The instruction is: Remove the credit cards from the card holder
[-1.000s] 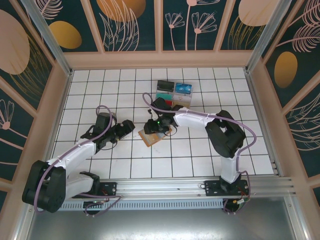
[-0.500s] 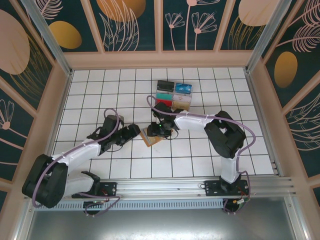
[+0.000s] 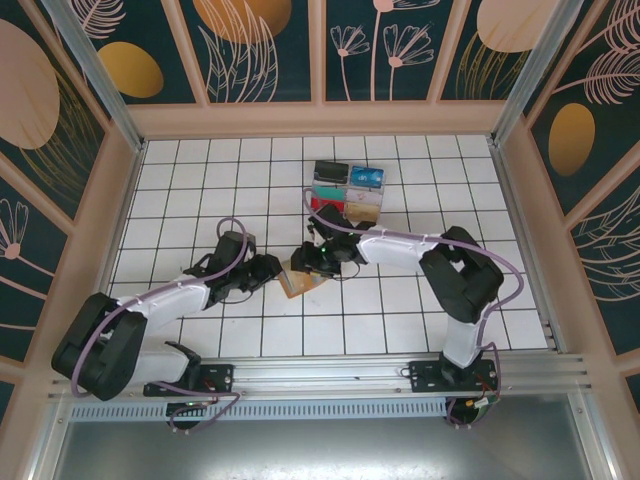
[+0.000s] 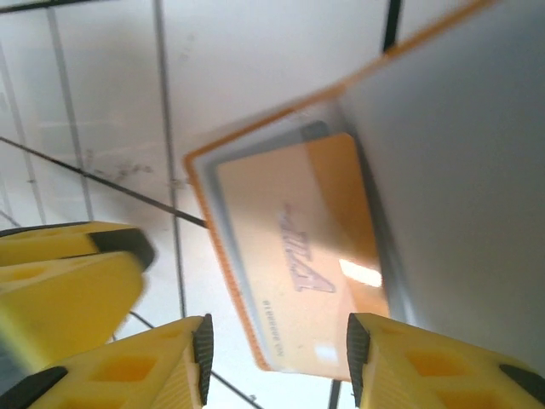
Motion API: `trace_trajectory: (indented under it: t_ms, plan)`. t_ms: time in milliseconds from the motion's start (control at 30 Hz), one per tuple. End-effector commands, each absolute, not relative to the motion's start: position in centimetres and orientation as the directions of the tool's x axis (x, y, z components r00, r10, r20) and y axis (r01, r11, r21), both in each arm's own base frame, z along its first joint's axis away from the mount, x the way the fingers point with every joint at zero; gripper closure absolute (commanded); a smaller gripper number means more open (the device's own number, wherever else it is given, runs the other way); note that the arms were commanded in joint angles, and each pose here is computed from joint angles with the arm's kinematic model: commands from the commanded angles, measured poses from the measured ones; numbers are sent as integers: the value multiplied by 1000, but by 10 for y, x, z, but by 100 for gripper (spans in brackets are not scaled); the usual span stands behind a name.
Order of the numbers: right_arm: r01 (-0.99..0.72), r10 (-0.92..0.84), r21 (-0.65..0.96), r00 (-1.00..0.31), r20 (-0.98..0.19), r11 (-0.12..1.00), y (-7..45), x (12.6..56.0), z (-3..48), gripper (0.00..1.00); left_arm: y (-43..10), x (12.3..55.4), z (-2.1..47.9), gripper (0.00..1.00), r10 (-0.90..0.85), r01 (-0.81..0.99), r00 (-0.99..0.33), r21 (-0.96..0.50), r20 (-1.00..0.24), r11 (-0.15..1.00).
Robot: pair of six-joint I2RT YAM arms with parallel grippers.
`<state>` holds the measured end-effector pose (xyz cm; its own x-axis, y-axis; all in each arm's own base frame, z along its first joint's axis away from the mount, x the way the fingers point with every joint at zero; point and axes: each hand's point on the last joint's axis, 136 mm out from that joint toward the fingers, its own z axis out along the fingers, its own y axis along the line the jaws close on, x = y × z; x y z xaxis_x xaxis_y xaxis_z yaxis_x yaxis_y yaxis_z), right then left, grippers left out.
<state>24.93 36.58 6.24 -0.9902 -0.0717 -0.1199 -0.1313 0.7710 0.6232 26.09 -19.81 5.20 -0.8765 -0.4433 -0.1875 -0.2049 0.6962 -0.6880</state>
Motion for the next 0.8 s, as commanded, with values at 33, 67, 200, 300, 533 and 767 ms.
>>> trace_trajectory:
  t_ms: [33,67,200,300,533,767]
  plan:
    - [-241,-152,611,-969,-194,754,363,256,76,55,-215,270,66,76,-428,-163,-883,-730,-192,664]
    - [-242,-157,597,-969,-193,765,359,258,72,56,-216,270,66,78,-425,-159,-885,-731,-193,663]
    - [-227,-152,569,-973,-176,791,349,263,55,61,-223,271,62,84,-403,-152,-896,-726,-184,670]
    - [-224,-159,561,-974,-164,797,348,265,46,66,-223,272,58,85,-384,-139,-901,-707,-199,693]
    - [-233,-167,570,-972,-166,788,350,272,38,70,-224,273,43,90,-362,-142,-913,-685,-188,715]
    - [-254,-195,571,-967,-163,781,350,270,30,72,-212,266,26,91,-385,-184,-905,-647,-181,739]
